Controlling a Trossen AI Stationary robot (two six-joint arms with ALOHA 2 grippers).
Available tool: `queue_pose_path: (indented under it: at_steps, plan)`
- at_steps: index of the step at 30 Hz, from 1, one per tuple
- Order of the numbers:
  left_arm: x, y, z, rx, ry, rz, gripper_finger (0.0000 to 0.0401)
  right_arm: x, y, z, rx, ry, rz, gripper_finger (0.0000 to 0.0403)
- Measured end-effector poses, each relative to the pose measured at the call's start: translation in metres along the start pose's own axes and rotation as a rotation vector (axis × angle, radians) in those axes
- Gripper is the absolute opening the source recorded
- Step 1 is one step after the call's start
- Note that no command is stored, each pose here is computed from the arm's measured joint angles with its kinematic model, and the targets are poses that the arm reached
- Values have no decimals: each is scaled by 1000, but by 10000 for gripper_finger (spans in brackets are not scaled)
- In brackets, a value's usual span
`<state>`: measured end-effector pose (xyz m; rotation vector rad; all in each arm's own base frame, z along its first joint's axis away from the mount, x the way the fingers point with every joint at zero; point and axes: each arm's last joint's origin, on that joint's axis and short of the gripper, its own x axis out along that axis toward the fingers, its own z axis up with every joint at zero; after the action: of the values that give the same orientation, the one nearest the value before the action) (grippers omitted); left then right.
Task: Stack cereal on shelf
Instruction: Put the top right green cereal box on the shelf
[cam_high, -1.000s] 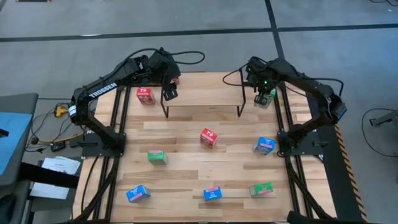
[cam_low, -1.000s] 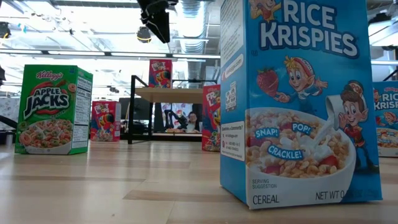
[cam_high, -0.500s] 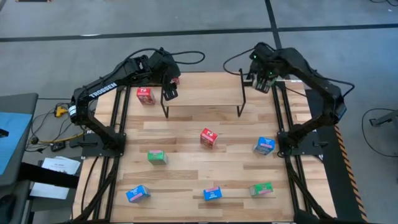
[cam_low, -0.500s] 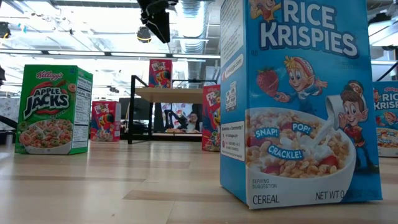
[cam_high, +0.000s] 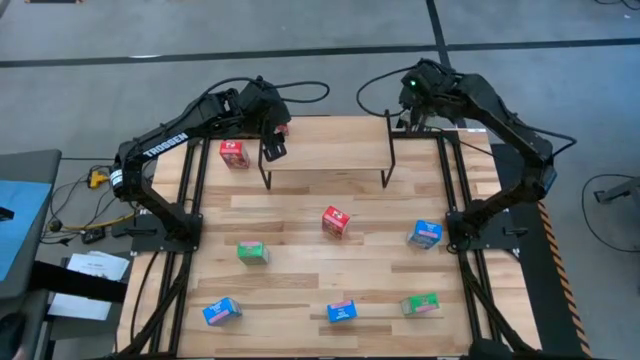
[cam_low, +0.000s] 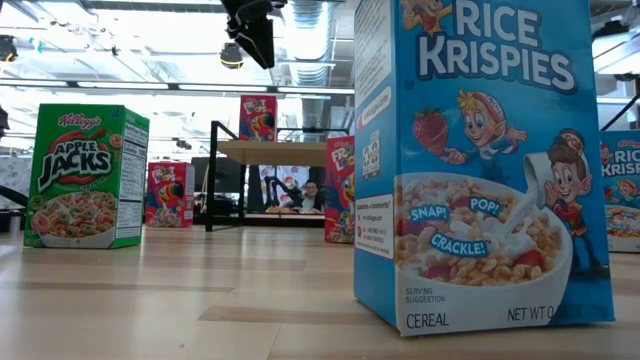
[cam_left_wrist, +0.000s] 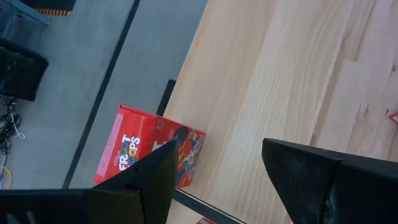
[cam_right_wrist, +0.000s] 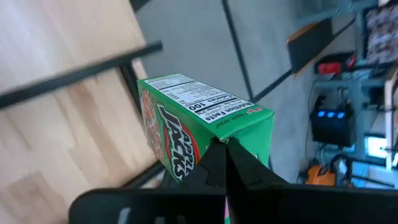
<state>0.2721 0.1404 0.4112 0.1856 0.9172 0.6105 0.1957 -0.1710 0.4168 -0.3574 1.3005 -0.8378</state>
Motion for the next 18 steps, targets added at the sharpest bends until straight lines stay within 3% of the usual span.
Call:
queue_pose_path:
  at_steps: [12, 18]
  plan:
    - [0, 0, 0, -17, -1, -1, 224, -18, 15, 27, -8, -206, -35, 7]
    - [0, 0, 0, -24, -1, -2, 224, -14, 31, 41, -56, -244, 45, 7]
